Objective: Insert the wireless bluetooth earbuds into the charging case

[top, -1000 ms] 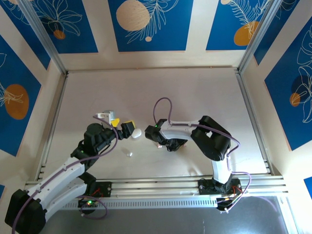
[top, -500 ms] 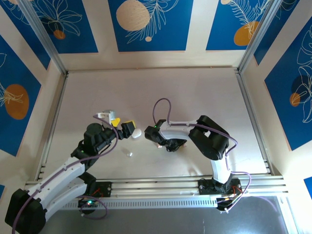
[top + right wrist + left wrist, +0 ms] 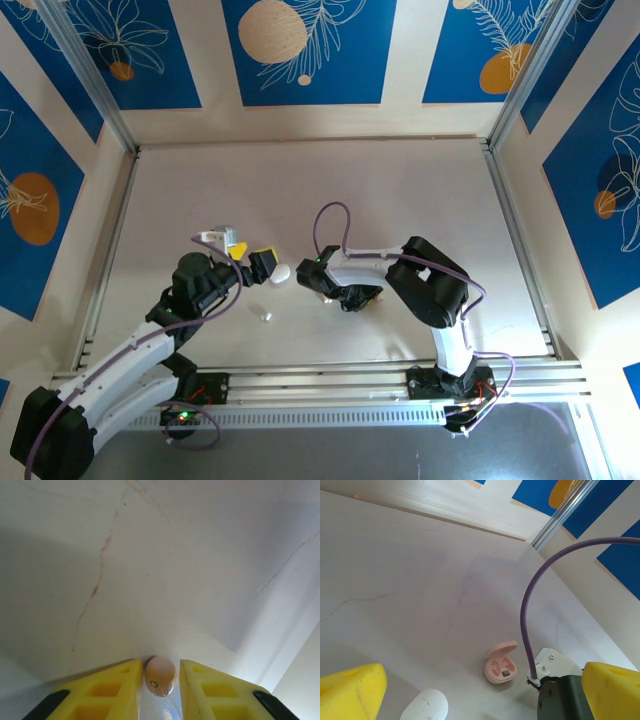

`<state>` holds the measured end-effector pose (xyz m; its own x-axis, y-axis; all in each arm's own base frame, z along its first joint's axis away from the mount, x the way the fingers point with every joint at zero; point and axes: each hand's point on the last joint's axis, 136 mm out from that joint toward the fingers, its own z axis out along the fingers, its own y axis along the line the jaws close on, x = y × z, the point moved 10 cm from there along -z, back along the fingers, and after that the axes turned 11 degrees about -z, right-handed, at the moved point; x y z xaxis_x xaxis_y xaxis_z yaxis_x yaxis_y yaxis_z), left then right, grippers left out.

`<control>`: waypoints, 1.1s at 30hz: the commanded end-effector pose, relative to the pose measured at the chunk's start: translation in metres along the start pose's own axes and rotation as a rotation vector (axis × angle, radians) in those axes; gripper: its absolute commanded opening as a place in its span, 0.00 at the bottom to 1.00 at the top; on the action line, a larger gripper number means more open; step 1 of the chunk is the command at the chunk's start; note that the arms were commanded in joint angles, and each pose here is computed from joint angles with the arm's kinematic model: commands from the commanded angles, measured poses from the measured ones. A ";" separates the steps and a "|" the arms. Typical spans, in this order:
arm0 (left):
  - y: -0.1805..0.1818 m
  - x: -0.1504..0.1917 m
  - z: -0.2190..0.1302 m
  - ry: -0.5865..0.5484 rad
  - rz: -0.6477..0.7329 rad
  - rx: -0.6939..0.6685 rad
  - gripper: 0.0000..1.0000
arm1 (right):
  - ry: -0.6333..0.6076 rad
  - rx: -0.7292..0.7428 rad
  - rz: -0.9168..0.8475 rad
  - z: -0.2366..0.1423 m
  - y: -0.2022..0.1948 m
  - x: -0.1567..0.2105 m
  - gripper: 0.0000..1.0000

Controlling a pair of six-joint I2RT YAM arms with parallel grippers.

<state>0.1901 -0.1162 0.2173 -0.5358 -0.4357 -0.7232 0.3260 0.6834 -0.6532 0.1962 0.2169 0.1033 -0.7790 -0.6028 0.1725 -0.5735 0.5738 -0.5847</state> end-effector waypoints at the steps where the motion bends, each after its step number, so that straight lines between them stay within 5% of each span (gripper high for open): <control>1: 0.001 -0.001 0.000 -0.009 -0.010 0.018 1.00 | 0.036 0.018 -0.005 0.006 0.001 0.004 0.26; 27: -0.001 -0.002 -0.002 -0.010 -0.010 0.027 1.00 | 0.038 -0.010 0.015 0.007 -0.003 0.006 0.26; 33: -0.001 -0.002 -0.002 -0.011 -0.009 0.028 1.00 | 0.039 -0.008 0.025 0.006 -0.004 0.006 0.19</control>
<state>0.1900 -0.1162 0.2174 -0.5388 -0.4422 -0.7171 0.3217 0.6787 -0.6602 0.1959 0.2113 0.1004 -0.7877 -0.5866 0.1881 -0.5711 0.5808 -0.5800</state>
